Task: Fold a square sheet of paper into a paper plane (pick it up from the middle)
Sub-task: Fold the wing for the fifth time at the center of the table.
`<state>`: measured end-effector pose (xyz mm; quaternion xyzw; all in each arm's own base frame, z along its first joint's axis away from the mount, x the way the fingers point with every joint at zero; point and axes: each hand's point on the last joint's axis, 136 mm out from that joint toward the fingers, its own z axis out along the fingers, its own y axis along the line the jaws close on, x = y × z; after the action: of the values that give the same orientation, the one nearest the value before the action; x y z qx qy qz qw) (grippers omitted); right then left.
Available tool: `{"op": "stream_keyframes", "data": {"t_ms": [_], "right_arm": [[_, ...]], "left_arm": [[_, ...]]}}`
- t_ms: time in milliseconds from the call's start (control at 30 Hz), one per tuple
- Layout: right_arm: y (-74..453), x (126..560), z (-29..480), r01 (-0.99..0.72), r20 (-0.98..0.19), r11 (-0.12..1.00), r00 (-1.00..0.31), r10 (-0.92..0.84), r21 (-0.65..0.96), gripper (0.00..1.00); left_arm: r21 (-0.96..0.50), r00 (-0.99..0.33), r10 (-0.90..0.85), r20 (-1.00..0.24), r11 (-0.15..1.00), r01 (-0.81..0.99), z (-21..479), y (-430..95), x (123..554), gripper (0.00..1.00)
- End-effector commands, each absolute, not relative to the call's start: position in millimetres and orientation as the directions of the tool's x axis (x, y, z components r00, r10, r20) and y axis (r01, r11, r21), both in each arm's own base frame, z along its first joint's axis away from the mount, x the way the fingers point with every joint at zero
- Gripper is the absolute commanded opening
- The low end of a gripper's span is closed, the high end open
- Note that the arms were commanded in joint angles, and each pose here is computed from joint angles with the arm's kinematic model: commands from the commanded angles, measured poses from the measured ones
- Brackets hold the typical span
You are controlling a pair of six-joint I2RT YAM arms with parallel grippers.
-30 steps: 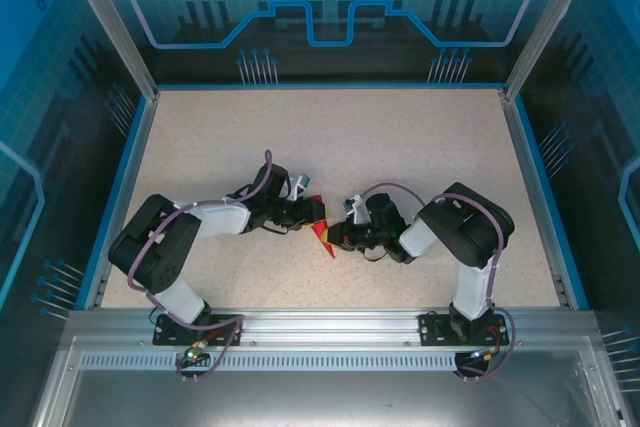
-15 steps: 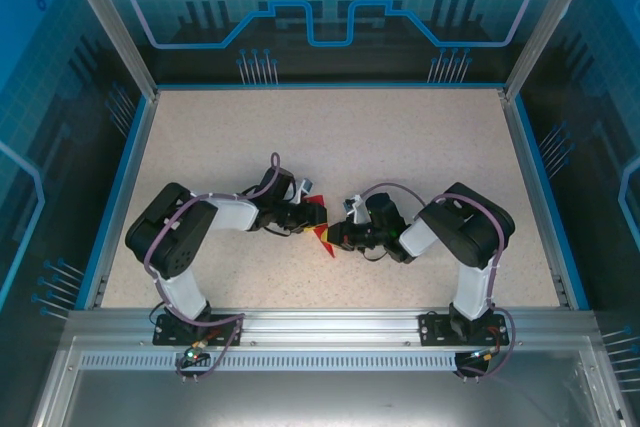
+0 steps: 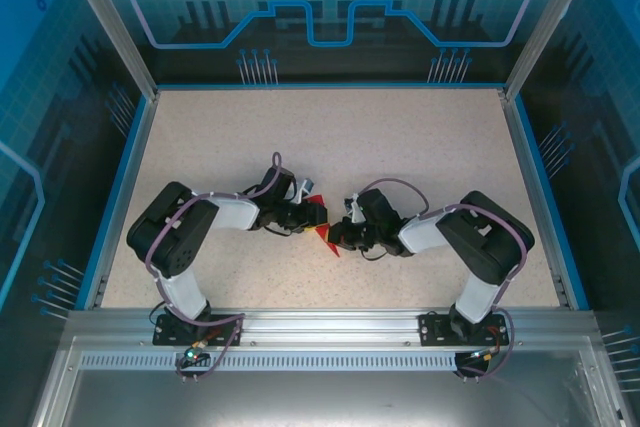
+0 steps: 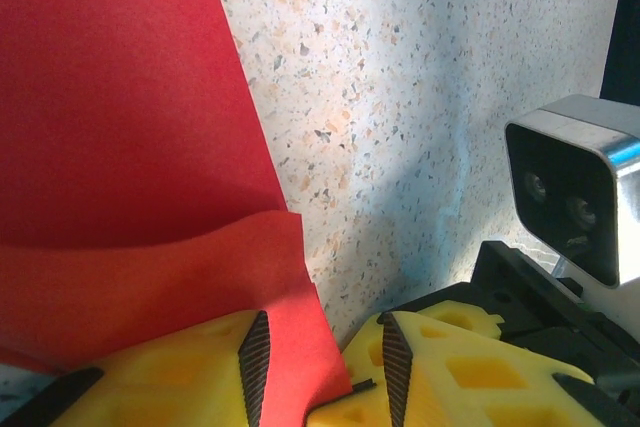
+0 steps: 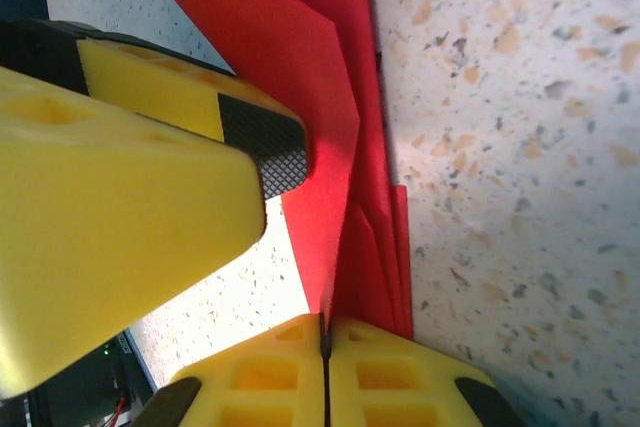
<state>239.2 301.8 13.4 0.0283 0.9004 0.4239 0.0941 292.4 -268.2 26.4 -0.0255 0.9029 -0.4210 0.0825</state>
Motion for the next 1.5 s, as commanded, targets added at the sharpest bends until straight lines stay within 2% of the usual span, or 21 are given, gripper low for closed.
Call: {"op": "stream_keyframes", "data": {"t_ms": [0,200,500,667,900,1000,1100,1300,1467], "right_arm": [[282,218,-12,0.035,-0.078,0.729,-0.990,0.120,0.683,0.04],[288,219,3,0.000,-0.102,0.714,-0.990,0.100,0.700,0.09],[285,213,16,-0.057,-0.142,0.751,-0.989,0.050,0.658,0.18],[275,211,7,-0.038,-0.131,0.807,-0.990,0.049,0.589,0.14],[259,198,-17,0.066,-0.035,0.843,-0.994,0.099,0.535,0.07],[261,195,-16,0.077,-0.017,0.815,-0.994,0.106,0.575,0.08],[264,199,-4,0.045,-0.053,0.802,-0.994,0.095,0.596,0.11],[260,205,8,0.002,-0.098,0.835,-0.993,0.067,0.550,0.19],[258,205,1,0.009,-0.079,0.853,-0.995,0.059,0.522,0.19]], "left_arm": [[-0.705,-0.990,-0.105,-0.092,0.709,-0.010,-1,-257,285,0.39],[-0.702,-0.992,-0.093,-0.084,0.712,-0.008,-2,-259,286,0.38],[-0.703,-0.994,-0.087,-0.068,0.712,-0.014,-5,-260,285,0.38],[-0.705,-0.994,-0.084,-0.070,0.709,-0.011,-3,-260,284,0.38],[-0.702,-0.995,-0.076,-0.065,0.712,-0.009,-5,-261,284,0.37],[-0.700,-0.995,-0.073,-0.065,0.714,-0.007,-6,-261,284,0.37],[-0.700,-0.996,-0.070,-0.062,0.714,-0.007,-7,-261,284,0.37],[-0.705,-0.996,-0.068,-0.063,0.710,-0.004,-5,-262,285,0.37],[-0.707,-0.996,-0.068,-0.062,0.707,-0.004,-5,-263,286,0.37]]}}
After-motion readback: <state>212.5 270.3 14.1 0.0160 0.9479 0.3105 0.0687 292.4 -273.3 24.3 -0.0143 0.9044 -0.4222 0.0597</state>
